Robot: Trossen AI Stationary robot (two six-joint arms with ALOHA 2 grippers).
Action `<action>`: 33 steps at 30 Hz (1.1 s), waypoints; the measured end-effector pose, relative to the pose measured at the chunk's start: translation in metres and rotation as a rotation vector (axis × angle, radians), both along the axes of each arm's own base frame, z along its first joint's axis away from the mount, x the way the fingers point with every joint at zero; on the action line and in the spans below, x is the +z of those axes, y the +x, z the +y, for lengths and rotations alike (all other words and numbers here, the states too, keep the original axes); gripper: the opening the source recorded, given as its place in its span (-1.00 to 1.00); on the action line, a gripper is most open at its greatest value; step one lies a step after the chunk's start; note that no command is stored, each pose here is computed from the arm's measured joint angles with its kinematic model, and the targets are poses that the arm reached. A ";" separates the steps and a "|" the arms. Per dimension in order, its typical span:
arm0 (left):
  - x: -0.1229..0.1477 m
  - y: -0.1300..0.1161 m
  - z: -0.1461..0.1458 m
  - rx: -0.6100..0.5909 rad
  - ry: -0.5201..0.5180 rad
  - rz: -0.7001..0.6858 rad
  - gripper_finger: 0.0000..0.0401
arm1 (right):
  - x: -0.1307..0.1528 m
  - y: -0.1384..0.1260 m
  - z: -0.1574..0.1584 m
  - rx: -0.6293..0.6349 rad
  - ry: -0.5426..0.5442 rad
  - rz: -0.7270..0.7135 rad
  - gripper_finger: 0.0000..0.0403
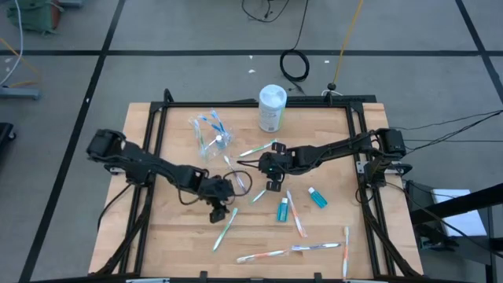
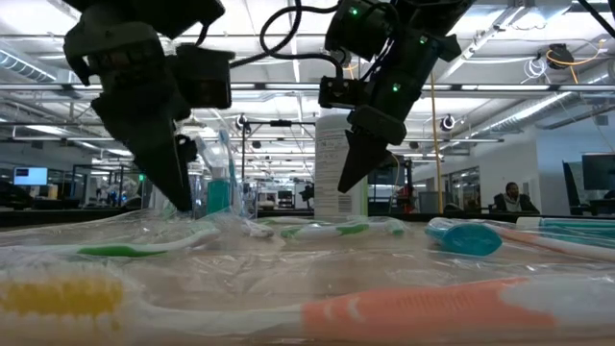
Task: Pick & Place toothbrushing station
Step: Put the green toothbrush into the left of the transparent organizer
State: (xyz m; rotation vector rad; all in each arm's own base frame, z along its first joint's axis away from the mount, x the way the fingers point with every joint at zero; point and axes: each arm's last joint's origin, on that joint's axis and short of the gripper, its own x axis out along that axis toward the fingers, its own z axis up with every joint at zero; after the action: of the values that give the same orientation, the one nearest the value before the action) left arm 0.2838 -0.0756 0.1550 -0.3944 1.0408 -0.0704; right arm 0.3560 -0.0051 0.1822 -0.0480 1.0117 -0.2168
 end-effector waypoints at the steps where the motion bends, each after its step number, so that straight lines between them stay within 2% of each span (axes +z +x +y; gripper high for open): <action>1: -0.003 0.001 -0.002 0.016 -0.012 0.008 0.23 | 0.000 0.000 0.000 0.000 0.000 -0.001 -0.55; 12: -0.029 0.011 -0.023 0.140 -0.061 0.019 0.22 | 0.004 0.006 0.001 -0.039 0.027 -0.085 -0.55; 16: -0.037 0.012 -0.028 0.138 -0.006 0.006 0.22 | 0.006 0.009 0.003 -0.096 0.073 -0.132 -0.55; 21: -0.039 0.009 -0.034 0.070 0.081 -0.018 0.21 | 0.006 0.008 0.010 -0.081 0.076 -0.130 -0.55; 28: -0.041 0.007 -0.034 0.057 0.095 0.003 -0.14 | 0.006 0.008 0.015 -0.022 0.046 -0.121 -0.55; 33: -0.038 0.008 -0.033 0.062 0.087 -0.013 -0.39 | 0.006 0.008 0.014 -0.025 0.046 -0.121 -0.55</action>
State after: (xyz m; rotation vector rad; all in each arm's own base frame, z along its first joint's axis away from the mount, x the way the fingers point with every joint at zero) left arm 0.2916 -0.1085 0.1169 -0.3462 1.0143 0.0275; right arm 0.3644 0.0092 0.1882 0.0197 0.8964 -0.2160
